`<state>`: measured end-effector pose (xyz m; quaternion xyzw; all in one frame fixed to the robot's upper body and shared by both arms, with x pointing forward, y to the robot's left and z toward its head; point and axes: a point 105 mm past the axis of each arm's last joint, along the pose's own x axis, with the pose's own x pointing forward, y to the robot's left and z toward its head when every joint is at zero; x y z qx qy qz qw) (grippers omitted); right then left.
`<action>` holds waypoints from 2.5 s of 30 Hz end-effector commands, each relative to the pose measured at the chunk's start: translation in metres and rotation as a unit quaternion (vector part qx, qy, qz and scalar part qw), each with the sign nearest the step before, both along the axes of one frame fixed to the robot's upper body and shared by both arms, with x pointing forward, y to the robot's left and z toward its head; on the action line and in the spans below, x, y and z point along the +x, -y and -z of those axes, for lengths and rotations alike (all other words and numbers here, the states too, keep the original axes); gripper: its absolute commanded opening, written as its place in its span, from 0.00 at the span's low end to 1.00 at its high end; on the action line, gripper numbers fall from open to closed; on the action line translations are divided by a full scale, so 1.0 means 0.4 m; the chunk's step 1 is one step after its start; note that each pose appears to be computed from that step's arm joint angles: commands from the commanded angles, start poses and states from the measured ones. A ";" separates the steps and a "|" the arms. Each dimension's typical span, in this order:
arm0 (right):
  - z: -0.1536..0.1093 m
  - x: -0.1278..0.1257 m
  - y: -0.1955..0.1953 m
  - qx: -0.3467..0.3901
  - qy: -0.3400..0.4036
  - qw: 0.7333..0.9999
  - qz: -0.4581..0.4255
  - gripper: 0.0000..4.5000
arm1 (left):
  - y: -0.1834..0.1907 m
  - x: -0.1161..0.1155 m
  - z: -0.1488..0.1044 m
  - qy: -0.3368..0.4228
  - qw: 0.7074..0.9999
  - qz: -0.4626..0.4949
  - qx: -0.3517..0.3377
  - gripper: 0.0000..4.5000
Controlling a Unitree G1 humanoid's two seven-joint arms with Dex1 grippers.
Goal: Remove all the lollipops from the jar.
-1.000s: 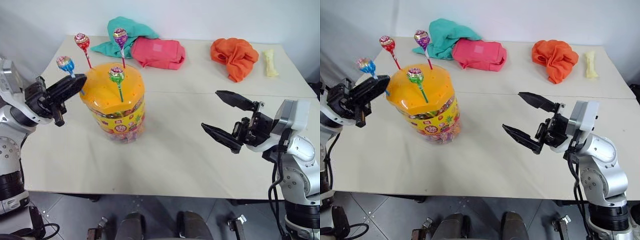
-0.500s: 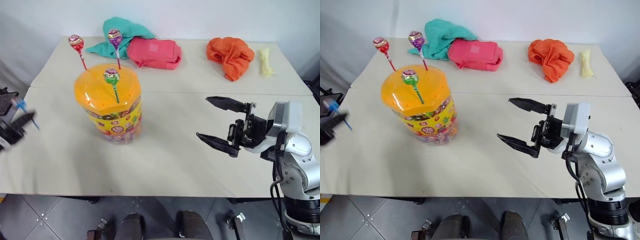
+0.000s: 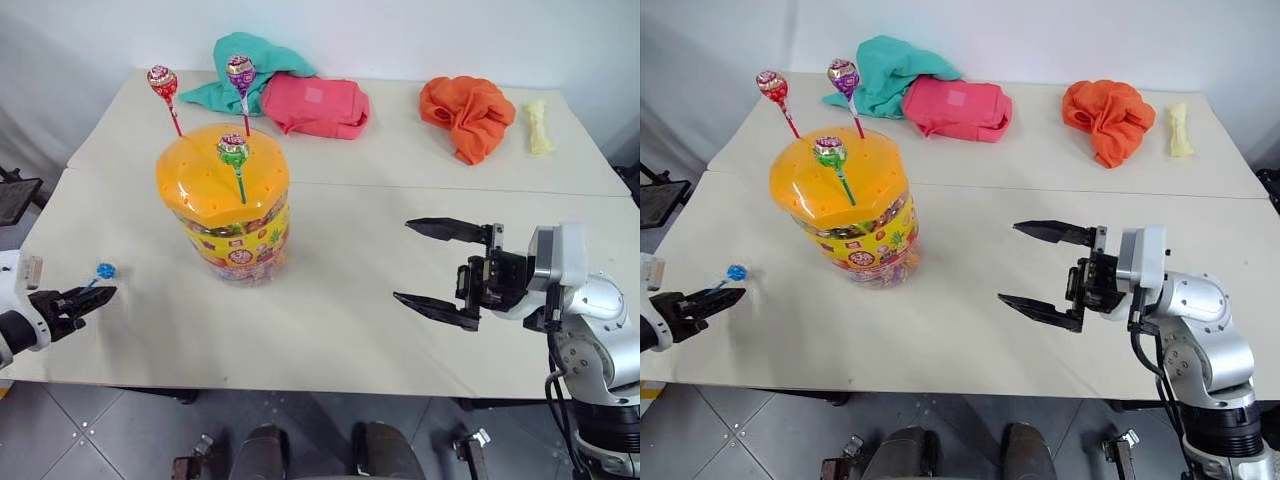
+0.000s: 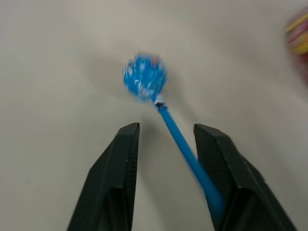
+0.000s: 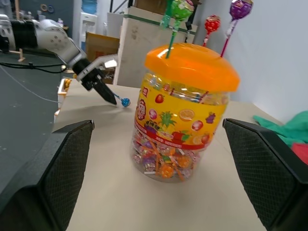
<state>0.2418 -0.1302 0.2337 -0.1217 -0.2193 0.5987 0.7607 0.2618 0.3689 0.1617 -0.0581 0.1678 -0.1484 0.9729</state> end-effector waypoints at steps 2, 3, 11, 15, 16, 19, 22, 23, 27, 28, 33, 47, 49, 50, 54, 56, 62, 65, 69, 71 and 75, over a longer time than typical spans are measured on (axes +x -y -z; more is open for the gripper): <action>-0.053 -0.005 0.034 0.026 0.024 0.999 0.025 1.00 | 0.045 -0.029 -0.165 0.139 0.979 0.141 0.044 0.39; -0.068 -0.001 0.044 0.040 0.024 0.998 0.035 1.00 | 0.067 -0.024 -0.214 0.188 0.967 0.168 0.035 0.39; -0.118 0.010 0.043 0.104 0.014 0.993 0.053 1.00 | 0.242 0.133 -0.373 0.351 0.906 0.237 -0.021 0.39; -0.123 0.008 0.041 0.108 0.007 0.993 0.054 1.00 | 0.296 0.182 -0.395 0.344 0.901 0.262 -0.044 0.39; -0.123 0.008 0.041 0.107 0.007 0.993 0.056 1.00 | 0.310 0.190 -0.401 0.344 0.898 0.271 -0.052 0.39; -0.122 0.006 0.041 0.109 0.007 0.992 0.060 1.00 | 0.344 0.203 -0.411 0.336 0.892 0.295 -0.074 0.30; -0.120 0.004 0.040 0.112 0.007 0.992 0.063 1.00 | 0.356 0.205 -0.415 0.330 0.889 0.307 -0.085 0.14; -0.120 0.003 0.039 0.113 0.007 0.991 0.064 1.00 | 0.357 0.205 -0.416 0.328 0.889 0.307 -0.089 0.05; -0.120 0.001 0.038 0.116 0.009 0.991 0.067 1.00 | 0.352 0.208 -0.427 0.333 0.891 0.295 -0.095 0.00; -0.121 0.001 0.038 0.117 0.011 0.991 0.068 1.00 | 0.350 0.206 -0.440 0.343 0.888 0.289 -0.103 0.00; -0.127 0.003 0.034 0.120 0.017 0.991 0.063 1.00 | 0.317 0.185 -0.510 0.396 0.868 0.253 -0.159 0.00; -0.081 0.018 0.016 0.044 0.016 0.999 0.018 1.00 | 0.102 0.025 -0.098 -0.004 0.993 0.121 0.009 0.00; -0.066 0.020 0.009 0.029 0.014 0.999 0.011 1.00 | 0.104 0.001 -0.037 -0.052 0.992 0.111 0.010 0.00; -0.054 0.020 0.003 0.017 0.010 1.000 0.006 1.00 | 0.088 -0.005 -0.001 -0.077 0.993 0.085 0.025 0.00; -0.028 0.018 -0.005 -0.006 0.003 1.000 -0.003 1.00 | 0.063 -0.018 0.046 -0.112 0.990 0.052 0.061 0.00; -0.022 0.018 -0.008 -0.010 -0.001 1.000 -0.006 1.00 | 0.052 -0.026 0.050 -0.126 0.989 0.046 0.068 0.06; -0.028 0.021 -0.031 -0.006 -0.009 1.000 -0.020 1.00 | 0.043 -0.023 0.008 -0.078 0.992 0.060 0.075 0.41; -0.052 0.021 -0.079 0.016 -0.014 0.999 -0.047 1.00 | 0.072 -0.022 -0.077 0.041 0.991 0.117 0.050 0.62; -0.074 0.042 -0.175 0.019 -0.030 0.997 -0.075 1.00 | 0.093 -0.080 -0.164 0.173 0.967 0.187 -0.027 0.62; -0.095 0.050 -0.225 0.021 -0.024 0.995 -0.094 1.00 | 0.099 -0.106 -0.189 0.210 0.956 0.201 -0.046 0.62; -0.135 0.074 -0.298 0.029 -0.022 0.994 -0.101 1.00 | 0.126 -0.138 -0.207 0.251 0.939 0.226 -0.063 0.62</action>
